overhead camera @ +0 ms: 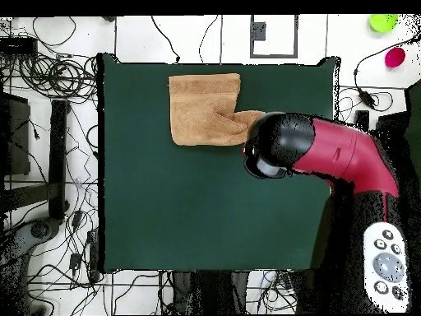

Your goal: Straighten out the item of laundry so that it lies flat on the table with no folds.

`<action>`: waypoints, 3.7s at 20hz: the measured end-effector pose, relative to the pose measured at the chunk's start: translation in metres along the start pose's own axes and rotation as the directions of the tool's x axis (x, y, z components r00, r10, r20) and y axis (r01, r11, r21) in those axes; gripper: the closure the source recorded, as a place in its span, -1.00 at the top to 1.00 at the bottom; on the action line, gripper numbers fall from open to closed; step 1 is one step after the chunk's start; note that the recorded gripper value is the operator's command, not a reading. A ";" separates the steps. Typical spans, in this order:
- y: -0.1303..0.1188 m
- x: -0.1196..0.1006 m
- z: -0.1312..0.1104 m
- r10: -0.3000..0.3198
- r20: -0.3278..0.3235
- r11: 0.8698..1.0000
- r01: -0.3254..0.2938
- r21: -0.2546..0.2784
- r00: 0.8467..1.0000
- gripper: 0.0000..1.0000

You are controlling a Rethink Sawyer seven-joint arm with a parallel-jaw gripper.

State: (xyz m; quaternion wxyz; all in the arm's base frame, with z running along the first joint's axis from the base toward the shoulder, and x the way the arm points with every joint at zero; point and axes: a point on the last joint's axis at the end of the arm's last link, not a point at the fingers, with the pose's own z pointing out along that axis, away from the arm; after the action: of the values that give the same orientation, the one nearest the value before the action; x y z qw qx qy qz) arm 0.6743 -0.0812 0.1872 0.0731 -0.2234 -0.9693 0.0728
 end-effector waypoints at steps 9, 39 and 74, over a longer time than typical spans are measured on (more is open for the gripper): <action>-0.008 0.025 -0.018 0.005 -0.005 1.000 -0.005 -0.005 1.000 1.00; 0.070 -0.085 0.116 -0.021 0.116 0.985 0.040 -0.169 0.993 1.00; 0.103 -0.095 0.158 -0.075 0.086 0.978 0.090 -0.189 0.993 1.00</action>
State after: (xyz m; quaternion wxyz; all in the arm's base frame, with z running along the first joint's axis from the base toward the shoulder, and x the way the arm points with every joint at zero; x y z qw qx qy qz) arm 0.7749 -0.0492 0.0044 0.0160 -0.1858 -0.9823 -0.0157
